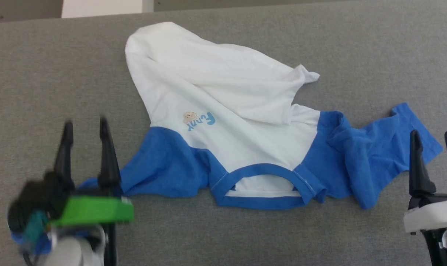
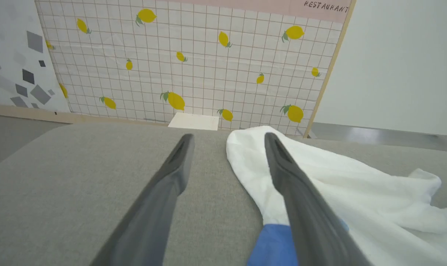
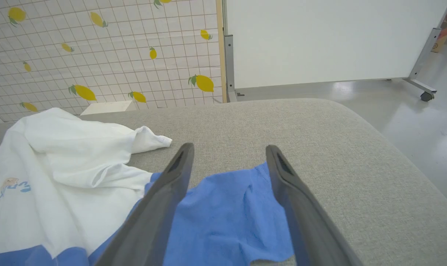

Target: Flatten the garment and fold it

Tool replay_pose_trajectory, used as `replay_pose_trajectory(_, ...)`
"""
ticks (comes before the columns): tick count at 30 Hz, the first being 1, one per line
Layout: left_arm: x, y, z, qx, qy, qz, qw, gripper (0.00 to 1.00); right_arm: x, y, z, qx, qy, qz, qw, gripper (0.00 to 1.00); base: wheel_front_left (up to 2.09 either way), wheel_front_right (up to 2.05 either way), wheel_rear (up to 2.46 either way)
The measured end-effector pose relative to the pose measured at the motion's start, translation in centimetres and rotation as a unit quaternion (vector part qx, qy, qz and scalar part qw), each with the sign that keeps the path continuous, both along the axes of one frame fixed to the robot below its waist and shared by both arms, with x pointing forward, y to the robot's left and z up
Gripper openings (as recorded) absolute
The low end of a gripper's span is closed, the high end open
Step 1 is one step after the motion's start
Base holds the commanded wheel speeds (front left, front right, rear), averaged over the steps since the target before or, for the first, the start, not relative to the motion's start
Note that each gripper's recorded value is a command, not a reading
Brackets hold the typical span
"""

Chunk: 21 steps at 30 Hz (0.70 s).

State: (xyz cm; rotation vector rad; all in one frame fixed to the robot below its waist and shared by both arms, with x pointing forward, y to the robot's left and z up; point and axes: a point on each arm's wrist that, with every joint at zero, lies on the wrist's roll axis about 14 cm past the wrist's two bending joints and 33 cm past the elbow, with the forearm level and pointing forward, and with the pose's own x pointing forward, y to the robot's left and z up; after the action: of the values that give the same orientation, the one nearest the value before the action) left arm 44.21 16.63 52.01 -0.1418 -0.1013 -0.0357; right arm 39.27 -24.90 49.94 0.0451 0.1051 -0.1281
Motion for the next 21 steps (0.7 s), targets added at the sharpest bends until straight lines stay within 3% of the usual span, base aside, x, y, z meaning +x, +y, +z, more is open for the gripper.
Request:
replay_pose_trajectory(6,-4.6,0.2,-0.8,-0.009,0.023,0.022,0.999,1.00,-0.4,0.8,-1.0,0.019,0.013,0.011,1.000,1.00,0.00,0.00,0.00)
replay_pose_trajectory(13,-5.7,0.7,0.1,-0.006,0.007,0.032,0.999,1.00,0.5,1.5,-0.8,0.005,0.030,0.025,0.999,1.00,0.00,0.00,0.00)
replay_pose_trajectory(17,-5.5,0.4,-0.7,-0.004,0.015,0.022,1.000,1.00,1.8,1.3,-2.0,-0.032,0.110,0.027,0.993,1.00,0.00,0.00,0.00)
replay_pose_trajectory(21,-4.9,0.0,-1.6,-0.006,0.025,0.013,1.000,1.00,2.1,-0.5,-4.0,-0.070,0.195,0.030,0.978,1.00,0.00,0.00,0.00)
